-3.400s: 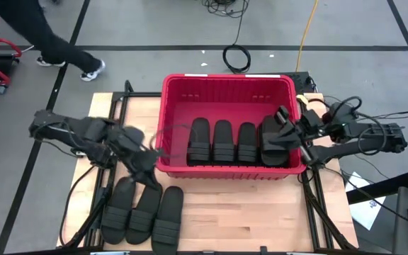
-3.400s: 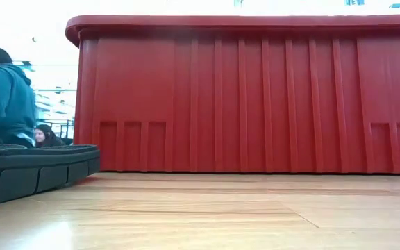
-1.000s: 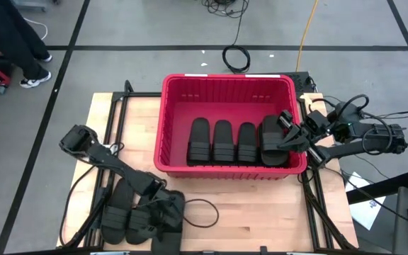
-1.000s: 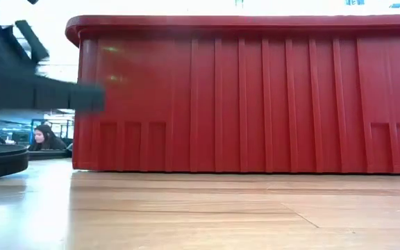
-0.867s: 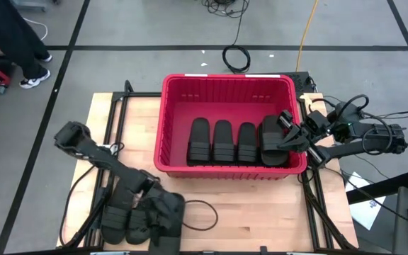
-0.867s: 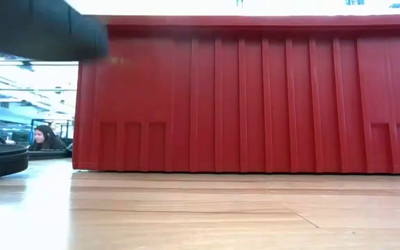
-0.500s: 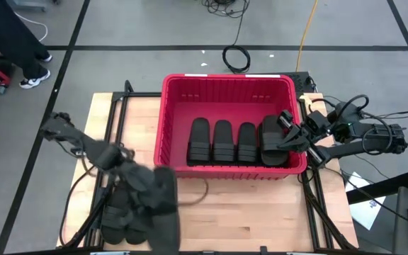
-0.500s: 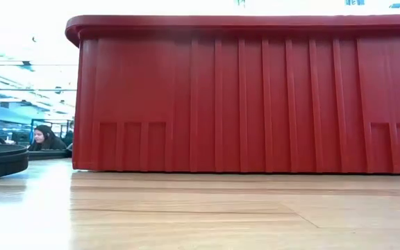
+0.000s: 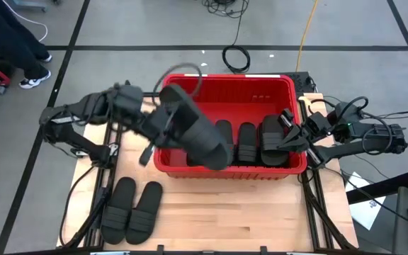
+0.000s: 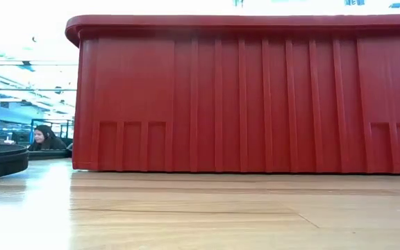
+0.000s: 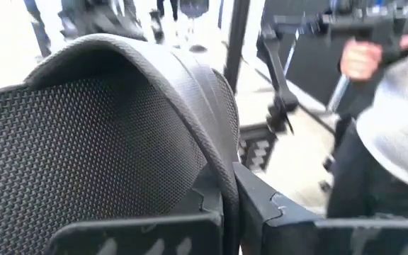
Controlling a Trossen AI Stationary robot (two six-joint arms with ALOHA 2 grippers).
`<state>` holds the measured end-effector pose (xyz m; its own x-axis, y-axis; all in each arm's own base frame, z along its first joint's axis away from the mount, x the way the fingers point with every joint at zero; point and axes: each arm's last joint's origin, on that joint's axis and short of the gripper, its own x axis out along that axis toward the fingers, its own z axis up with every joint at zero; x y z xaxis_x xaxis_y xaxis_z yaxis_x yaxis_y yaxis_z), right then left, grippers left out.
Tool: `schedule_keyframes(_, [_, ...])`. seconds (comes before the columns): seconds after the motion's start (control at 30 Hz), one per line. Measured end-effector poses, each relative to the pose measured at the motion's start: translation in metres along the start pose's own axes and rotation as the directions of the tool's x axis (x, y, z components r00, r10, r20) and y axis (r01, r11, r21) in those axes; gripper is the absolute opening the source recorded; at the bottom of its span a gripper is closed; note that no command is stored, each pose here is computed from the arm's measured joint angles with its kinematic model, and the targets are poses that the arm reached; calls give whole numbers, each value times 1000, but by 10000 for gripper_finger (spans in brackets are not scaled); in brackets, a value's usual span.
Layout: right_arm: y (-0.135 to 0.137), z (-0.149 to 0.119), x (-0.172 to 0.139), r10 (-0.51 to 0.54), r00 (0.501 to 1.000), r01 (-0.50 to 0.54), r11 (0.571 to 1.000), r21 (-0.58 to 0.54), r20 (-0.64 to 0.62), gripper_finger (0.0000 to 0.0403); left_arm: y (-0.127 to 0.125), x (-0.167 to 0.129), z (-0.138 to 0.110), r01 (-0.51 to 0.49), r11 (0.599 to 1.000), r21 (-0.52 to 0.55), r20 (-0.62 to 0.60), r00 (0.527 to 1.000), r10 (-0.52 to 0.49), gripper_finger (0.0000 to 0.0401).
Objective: Pick and place slides into bin
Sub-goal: Put the black slide into the red bin
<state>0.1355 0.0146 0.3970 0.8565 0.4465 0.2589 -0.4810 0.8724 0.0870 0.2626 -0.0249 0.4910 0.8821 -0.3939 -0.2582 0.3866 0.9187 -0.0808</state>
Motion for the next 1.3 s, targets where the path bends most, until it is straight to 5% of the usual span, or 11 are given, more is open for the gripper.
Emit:
schedule_keyframes(0.2, [-4, -6, 6, -20, 999, 21, 1000, 5, -36, 0, 49, 8, -1, 64, 996, -59, 55, 997, -60, 4])
schedule_keyframes(0.37, [-14, -14, 9, -216, 973, 213, 976, -51, -75, 0, 93, 27, -19, 217, 965, -149, 19, 976, -217, 3])
schedule_keyframes(0.53, [-25, -22, 10, -495, 864, 481, 865, -142, -90, 0, 134, 43, -41, 291, 944, -155, -8, 955, -296, 3])
schedule_keyframes(0.67, [-31, -23, 10, -615, 786, 594, 780, -198, -66, 0, 165, 46, -45, 287, 955, -70, -14, 957, -288, 2])
schedule_keyframes(0.83, [-34, -23, 12, -685, 727, 668, 720, -188, -40, 0, 204, 55, -54, 10, 1000, -26, -128, 992, -13, 2])
schedule_keyframes(1.03, [-37, -19, 9, -767, 641, 760, 633, -148, 11, 0, 216, 61, -58, -230, 973, 25, -212, 950, 230, 3])
schedule_keyframes(1.1, [-39, -18, 8, -796, 605, 792, 597, -127, 33, 0, 217, 62, -52, -296, 954, 51, -179, 937, 300, 2])
schedule_keyframes(1.3, [-46, -17, 8, -814, 580, 813, 574, -96, 45, 1, 219, 55, -19, -385, 922, 32, 75, 921, 382, 2])
